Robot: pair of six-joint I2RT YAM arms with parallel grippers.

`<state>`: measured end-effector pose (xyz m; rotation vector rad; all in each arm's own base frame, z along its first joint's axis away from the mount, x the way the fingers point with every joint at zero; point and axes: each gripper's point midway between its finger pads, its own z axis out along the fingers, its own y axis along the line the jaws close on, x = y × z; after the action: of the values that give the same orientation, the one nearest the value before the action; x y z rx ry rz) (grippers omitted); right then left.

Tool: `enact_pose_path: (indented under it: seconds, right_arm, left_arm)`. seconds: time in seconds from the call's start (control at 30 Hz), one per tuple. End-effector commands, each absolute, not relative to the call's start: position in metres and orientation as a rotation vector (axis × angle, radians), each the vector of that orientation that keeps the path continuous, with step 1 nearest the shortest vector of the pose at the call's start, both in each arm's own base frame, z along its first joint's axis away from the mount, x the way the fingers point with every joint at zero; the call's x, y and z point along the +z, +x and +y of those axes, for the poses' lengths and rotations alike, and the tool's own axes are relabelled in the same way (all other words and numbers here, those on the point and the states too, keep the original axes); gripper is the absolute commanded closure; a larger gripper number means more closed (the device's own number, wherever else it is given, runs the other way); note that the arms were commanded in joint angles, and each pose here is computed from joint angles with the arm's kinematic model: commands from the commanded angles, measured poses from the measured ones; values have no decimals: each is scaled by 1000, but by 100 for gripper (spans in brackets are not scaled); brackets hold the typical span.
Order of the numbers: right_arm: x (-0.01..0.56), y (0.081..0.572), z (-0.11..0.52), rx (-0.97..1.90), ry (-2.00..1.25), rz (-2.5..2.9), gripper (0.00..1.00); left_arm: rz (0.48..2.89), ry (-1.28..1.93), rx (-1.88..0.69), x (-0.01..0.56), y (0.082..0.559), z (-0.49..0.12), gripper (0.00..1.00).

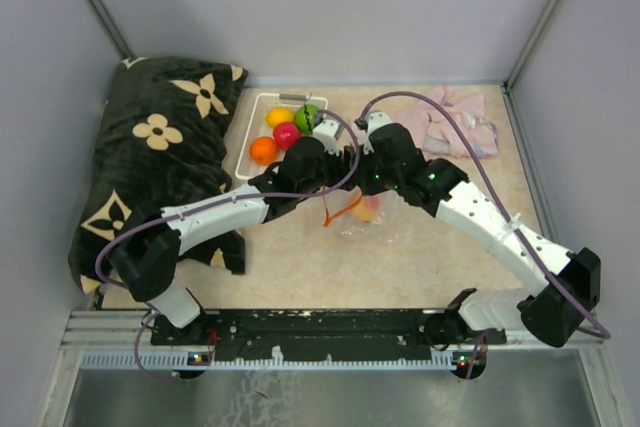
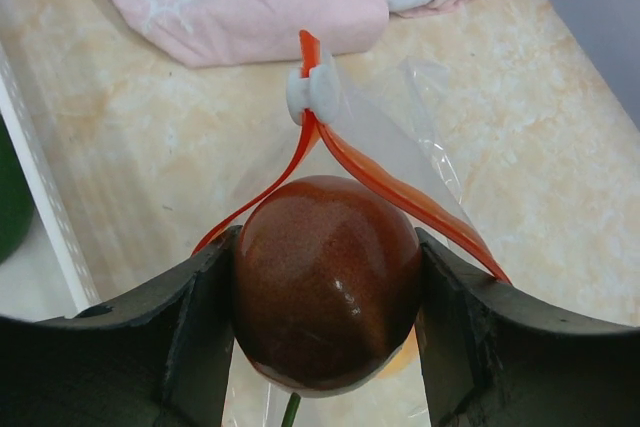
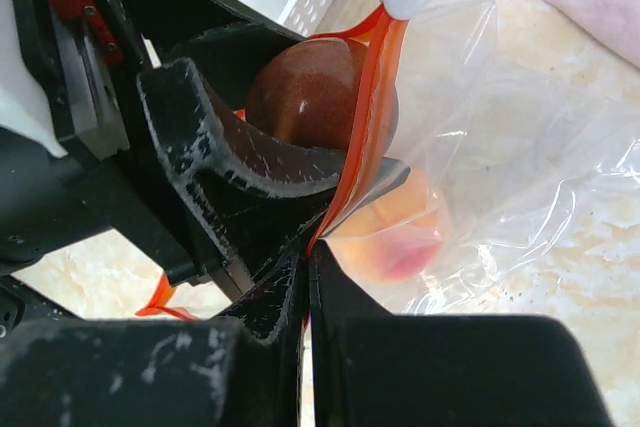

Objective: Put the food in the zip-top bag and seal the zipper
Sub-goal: Place the fake fruit in the zipper food storage bag, then adjust the zipper food storage bag at the center of the board.

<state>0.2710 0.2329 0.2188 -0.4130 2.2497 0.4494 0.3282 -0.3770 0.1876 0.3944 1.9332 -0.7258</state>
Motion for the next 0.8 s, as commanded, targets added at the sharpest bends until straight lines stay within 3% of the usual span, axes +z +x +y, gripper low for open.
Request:
enact_pose_path:
  seconds: [0.0,0.4,0.77]
  right_arm:
    - [244,270,249,579,-398,2153,100]
    - [242,268,247,592,-369,2137,100]
    - [243,270,237,560,-323,2121,100]
  left_arm:
    - [1987,323,-811,194,321,-388,40]
    - [1973,310,-885,201,307,-383,17]
    - [1946,329,-870,226,288,-357,14]
